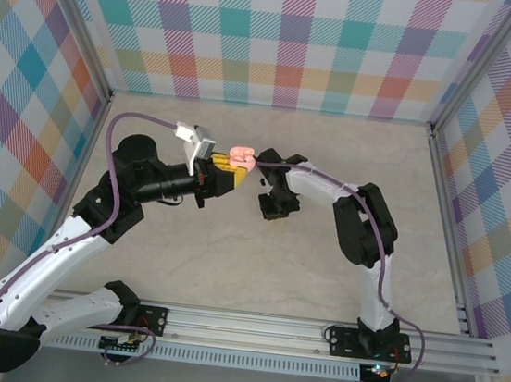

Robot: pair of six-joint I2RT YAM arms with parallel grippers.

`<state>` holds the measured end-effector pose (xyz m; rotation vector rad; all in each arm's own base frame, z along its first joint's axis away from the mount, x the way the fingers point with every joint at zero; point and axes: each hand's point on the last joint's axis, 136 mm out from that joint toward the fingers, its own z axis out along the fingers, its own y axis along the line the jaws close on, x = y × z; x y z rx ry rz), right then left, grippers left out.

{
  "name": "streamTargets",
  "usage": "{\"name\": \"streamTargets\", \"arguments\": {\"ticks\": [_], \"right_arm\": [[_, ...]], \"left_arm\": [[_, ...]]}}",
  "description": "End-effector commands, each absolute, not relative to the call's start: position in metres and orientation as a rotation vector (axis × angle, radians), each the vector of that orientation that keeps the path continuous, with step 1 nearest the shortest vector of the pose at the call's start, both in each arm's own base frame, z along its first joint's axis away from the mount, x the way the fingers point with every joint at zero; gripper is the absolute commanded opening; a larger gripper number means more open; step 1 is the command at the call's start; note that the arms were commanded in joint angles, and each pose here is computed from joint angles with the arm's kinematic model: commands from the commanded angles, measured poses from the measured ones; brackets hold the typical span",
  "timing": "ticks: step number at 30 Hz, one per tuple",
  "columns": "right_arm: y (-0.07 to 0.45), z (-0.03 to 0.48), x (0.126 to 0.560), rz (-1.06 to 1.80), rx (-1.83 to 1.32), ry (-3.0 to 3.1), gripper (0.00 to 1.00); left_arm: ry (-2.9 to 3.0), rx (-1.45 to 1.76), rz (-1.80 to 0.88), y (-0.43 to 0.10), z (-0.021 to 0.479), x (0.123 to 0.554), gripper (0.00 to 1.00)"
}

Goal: Insert the wireless bluetooth earbuds into the charging case

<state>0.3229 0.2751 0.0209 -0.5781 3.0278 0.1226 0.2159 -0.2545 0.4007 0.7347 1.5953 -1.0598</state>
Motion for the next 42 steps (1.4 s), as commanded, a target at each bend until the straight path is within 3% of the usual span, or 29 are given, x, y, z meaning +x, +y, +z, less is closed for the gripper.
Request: {"name": "streamTargets", "arguments": {"ticks": [1,11,20,23,28,42], "right_arm": [[0.273,0.013,0.331,0.054,-0.554,3.029,0.07],[0.285,0.017,0.349,0.040,-0.612,3.002,0.09],[0.282,0.057,0.353,0.041,-0.591,2.942,0.14],[0.290,0.070,0.352,0.119,-0.580,2.930,0.20],[0.304,0.073,0.350,0.235,-0.525,2.951,0.42],[0.314,0.044,0.358,0.180,-0.453,3.044,0.37]], "left_arm": [[1.537,0.764,-1.066,-0.255,0.416,0.207,0.04],[1.544,0.763,-1.061,-0.253,0.414,0.206,0.05],[1.541,0.764,-1.053,-0.252,0.415,0.205,0.04],[1.541,0.765,-1.054,-0.252,0.415,0.205,0.04],[1.535,0.766,-1.059,-0.253,0.415,0.205,0.04],[1.540,0.768,-1.055,-0.252,0.414,0.205,0.04]]}}
